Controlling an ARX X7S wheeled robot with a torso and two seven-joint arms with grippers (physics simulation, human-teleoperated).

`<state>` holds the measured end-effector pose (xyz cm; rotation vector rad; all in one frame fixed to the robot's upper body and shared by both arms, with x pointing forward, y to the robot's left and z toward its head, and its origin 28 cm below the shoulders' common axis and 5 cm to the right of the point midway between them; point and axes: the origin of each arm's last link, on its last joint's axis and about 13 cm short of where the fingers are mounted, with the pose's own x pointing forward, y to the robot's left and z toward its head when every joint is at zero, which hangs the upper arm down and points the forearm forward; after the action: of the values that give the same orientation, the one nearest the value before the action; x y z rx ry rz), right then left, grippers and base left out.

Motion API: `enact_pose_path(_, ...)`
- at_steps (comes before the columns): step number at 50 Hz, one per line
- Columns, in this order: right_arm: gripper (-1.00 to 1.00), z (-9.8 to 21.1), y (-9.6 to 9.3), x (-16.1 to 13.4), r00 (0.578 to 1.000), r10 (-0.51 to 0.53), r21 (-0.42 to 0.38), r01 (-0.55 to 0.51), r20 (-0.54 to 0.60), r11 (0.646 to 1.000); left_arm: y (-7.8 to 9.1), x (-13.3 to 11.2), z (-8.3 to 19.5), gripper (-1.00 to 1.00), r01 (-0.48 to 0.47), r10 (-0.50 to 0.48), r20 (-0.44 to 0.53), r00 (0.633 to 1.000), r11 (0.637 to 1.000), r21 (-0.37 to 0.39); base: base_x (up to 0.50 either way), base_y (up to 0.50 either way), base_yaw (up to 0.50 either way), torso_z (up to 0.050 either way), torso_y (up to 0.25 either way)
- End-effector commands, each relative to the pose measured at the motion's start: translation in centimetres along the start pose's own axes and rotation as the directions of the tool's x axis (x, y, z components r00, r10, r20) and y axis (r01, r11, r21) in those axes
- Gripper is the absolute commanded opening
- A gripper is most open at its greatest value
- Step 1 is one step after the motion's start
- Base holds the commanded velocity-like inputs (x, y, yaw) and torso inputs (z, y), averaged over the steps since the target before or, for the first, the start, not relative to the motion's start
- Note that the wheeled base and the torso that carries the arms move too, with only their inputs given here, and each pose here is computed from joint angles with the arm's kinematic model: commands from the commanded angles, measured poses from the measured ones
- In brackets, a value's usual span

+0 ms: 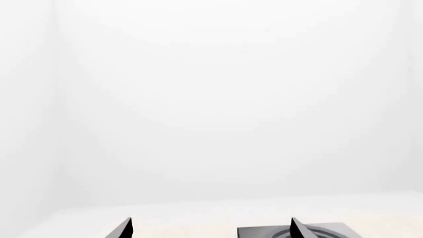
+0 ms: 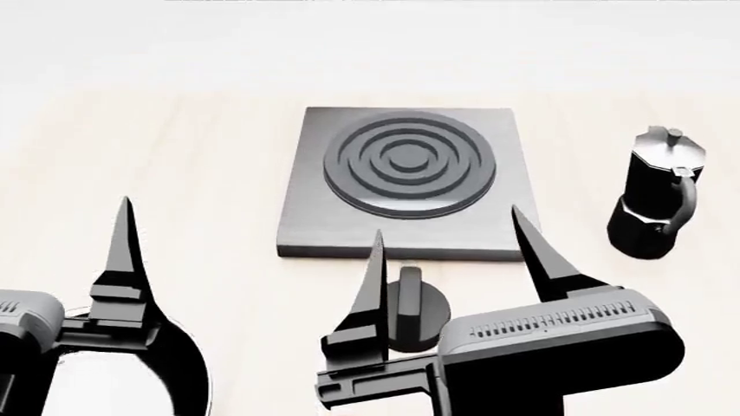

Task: Turn on the stove.

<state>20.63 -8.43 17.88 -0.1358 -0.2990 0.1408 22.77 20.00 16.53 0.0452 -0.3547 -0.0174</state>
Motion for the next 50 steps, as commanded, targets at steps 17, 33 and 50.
enact_pose_path(17,1.00,0.1,0.1,-0.1,1.000,0.001,-0.004,-0.001,0.001,1.000,0.0,-0.1,0.1,1.00,0.000,0.000,0.001,1.000,1.000,0.000,0.26,0.00,0.00,0.000,0.001)
enact_pose_path(33,1.00,-1.0,0.0,0.3,0.999,0.009,0.026,-0.008,-0.040,1.000,0.0,0.0,0.1,1.00,0.002,-0.002,0.003,1.000,1.000,-0.006,0.10,0.00,0.00,0.000,0.000)
enact_pose_path(50,1.00,-3.1,0.4,0.6,0.983,0.033,0.075,-0.020,-0.179,0.997,0.0,0.1,0.0,1.00,0.000,0.000,0.003,1.000,1.000,-0.012,0.00,0.00,0.00,0.000,0.000)
